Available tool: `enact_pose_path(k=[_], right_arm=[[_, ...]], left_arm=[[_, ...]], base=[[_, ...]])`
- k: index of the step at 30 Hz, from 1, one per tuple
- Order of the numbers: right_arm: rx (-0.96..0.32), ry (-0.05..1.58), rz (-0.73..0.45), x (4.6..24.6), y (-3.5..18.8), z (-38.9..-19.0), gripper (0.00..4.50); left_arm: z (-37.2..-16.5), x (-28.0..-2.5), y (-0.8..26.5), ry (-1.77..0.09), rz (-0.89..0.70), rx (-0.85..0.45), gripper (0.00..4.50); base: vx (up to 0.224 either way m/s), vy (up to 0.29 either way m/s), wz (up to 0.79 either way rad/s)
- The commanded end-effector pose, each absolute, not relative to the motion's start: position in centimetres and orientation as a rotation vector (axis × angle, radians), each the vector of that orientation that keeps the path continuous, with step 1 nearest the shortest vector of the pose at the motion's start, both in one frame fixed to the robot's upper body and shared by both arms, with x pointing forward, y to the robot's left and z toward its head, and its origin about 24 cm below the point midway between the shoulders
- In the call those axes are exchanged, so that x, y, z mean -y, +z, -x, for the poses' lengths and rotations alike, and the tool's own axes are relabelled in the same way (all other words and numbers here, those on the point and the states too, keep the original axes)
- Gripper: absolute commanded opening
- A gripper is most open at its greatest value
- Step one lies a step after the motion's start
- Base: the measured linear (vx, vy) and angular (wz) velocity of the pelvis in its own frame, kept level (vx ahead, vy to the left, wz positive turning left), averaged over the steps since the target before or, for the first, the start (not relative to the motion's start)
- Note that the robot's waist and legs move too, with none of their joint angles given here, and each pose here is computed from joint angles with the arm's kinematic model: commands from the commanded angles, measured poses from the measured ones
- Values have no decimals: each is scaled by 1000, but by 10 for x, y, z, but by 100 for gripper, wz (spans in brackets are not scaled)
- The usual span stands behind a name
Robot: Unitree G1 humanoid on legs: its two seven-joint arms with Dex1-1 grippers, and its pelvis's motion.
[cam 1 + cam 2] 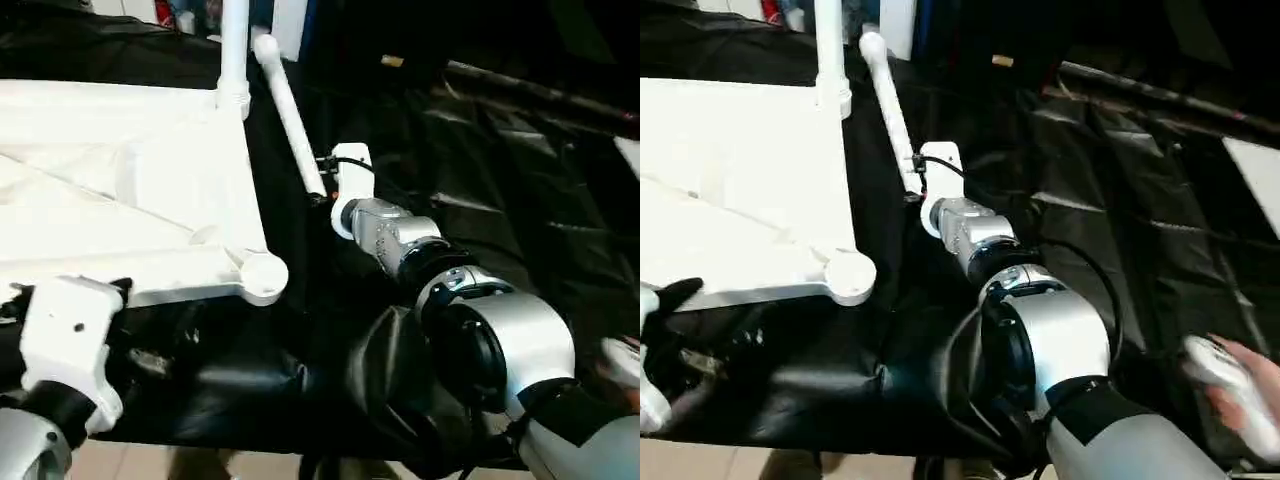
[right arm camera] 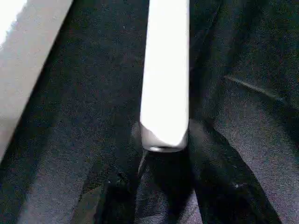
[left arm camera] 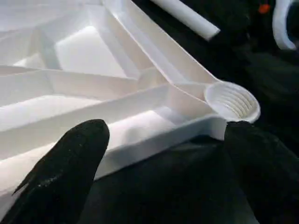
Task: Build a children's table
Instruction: Rotate table base
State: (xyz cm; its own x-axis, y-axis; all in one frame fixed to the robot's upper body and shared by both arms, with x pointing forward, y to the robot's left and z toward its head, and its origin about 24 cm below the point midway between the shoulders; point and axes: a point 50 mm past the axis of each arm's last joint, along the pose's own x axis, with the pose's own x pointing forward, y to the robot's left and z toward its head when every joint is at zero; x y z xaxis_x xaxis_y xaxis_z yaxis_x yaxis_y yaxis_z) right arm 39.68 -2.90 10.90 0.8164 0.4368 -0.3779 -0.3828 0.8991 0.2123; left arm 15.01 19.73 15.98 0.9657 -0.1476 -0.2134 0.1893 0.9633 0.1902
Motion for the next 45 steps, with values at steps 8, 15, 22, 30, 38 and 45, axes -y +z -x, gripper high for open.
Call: enact_pose_path(k=[8, 15, 22, 30, 38, 45], right_arm=[[-381, 416, -238, 44, 117, -403, 118], [-287, 423, -310, 61, 130, -410, 117], [-229, 416, -303, 75, 129, -412, 117], [-264, 424, -226, 93, 88, -396, 117], [-282, 443, -166, 110, 49, -349, 117], [-414, 526, -79, 113, 26, -314, 117]], left_arm=[[-171, -200, 158, -140, -220, -129, 450], [-202, -201, 148, -122, -196, -85, 450], [-221, -196, 140, -124, -191, -73, 450], [-236, -182, 131, -208, -208, -79, 450], [-241, -185, 110, -164, -183, -145, 450], [-245, -181, 100, -194, -233, -185, 450]], base=[[0, 0, 0], [-61, -6, -1], [-24, -2, 1], [0, 0, 0], [0, 0, 0], [0, 0, 0]])
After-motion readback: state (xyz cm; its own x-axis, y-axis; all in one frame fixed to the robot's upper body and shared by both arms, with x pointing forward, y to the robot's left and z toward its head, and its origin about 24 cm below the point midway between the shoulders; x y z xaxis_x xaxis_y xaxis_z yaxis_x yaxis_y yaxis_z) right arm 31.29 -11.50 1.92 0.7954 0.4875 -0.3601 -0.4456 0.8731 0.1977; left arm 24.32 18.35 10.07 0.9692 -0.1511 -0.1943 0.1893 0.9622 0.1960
